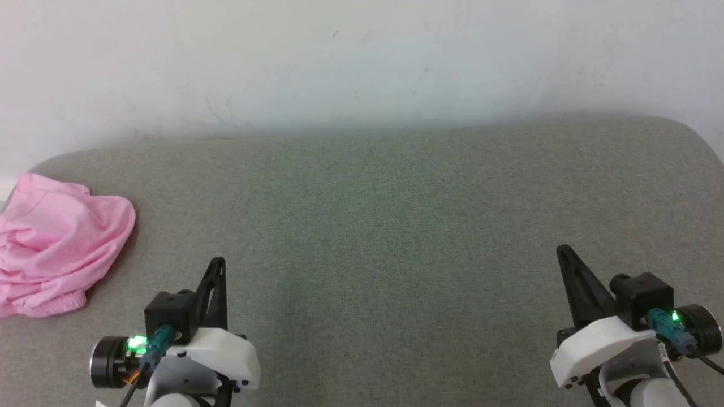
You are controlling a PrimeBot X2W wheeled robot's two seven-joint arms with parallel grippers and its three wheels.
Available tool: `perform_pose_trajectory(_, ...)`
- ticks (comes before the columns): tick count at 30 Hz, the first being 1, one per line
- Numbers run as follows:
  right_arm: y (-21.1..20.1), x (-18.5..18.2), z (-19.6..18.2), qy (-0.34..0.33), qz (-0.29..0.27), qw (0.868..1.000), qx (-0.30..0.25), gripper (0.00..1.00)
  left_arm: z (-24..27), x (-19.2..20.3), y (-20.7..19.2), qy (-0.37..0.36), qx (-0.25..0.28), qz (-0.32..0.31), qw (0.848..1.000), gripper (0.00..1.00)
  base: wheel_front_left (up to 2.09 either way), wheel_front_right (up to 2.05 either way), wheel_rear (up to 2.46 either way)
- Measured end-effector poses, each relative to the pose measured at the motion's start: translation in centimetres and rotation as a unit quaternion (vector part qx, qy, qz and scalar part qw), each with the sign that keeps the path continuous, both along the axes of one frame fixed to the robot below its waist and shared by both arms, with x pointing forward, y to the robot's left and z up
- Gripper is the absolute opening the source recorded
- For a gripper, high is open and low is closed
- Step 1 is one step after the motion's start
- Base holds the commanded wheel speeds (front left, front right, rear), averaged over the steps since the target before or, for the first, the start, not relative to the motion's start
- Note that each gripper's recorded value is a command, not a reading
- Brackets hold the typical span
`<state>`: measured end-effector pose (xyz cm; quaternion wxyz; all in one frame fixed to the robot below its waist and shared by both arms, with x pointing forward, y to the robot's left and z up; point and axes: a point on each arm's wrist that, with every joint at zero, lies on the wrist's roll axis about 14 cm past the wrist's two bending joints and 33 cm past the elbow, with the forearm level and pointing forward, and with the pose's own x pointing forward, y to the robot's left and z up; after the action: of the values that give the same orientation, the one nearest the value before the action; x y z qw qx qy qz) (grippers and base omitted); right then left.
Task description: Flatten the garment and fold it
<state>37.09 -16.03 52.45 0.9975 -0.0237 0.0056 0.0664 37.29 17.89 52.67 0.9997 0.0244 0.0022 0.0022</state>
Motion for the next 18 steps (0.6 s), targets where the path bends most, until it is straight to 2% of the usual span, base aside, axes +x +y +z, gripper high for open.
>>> perform_pose_trajectory(18, 0.01, 0.0, 0.0, 0.0, 0.0, 1.0, 0.0, 0.0, 0.0, 0.0, 0.0, 0.0, 0.0, 0.0, 1.0, 0.0, 0.0, 0.0, 0.0)
